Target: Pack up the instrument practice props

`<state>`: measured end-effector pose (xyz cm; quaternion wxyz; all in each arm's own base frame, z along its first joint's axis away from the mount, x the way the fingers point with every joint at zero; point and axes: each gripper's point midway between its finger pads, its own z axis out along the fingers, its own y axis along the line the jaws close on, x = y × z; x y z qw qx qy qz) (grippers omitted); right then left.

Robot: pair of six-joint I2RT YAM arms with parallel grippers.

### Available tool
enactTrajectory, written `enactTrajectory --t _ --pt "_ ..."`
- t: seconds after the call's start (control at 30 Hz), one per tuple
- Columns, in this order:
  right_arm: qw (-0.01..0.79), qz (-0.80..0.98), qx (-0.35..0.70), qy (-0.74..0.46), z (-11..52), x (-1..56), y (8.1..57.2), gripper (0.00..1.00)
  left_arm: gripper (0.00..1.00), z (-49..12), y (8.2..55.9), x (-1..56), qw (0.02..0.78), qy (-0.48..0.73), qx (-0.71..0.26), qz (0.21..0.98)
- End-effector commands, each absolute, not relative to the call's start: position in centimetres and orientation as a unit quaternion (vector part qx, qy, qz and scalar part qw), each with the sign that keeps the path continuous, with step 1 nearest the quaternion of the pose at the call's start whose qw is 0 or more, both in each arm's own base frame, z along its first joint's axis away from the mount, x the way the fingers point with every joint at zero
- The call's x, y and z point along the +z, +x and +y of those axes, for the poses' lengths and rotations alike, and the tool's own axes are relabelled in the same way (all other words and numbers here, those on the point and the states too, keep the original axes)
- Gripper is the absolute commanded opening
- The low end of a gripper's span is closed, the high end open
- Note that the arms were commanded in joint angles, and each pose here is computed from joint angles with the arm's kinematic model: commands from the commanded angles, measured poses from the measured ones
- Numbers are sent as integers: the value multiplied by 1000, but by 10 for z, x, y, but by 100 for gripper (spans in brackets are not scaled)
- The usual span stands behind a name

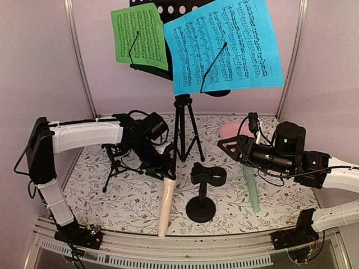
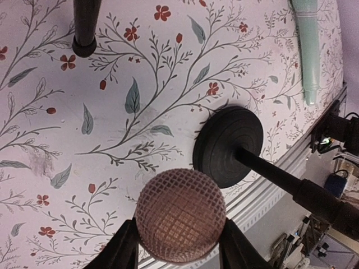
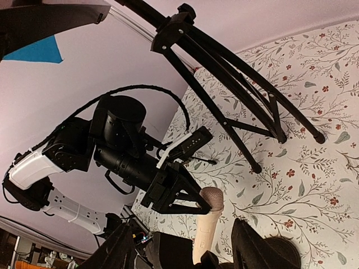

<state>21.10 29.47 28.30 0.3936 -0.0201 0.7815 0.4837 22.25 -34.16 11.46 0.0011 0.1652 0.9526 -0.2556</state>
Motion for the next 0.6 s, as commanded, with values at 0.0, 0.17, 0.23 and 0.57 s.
enactTrajectory --t 0.0,0.17,0.23,0.57 --pt "396 775 493 -14 290 290 210 61 24 -337 228 98 10 162 -229 960" --pt "402 773 491 -10 287 294 210 61 25 -331 235 87 15 147 -214 966" --pt "405 771 492 -8 286 296 211 61 26 -328 240 85 20 136 -209 968" --pt "401 774 490 -9 287 299 210 61 37 -323 246 74 12 89 -232 969"
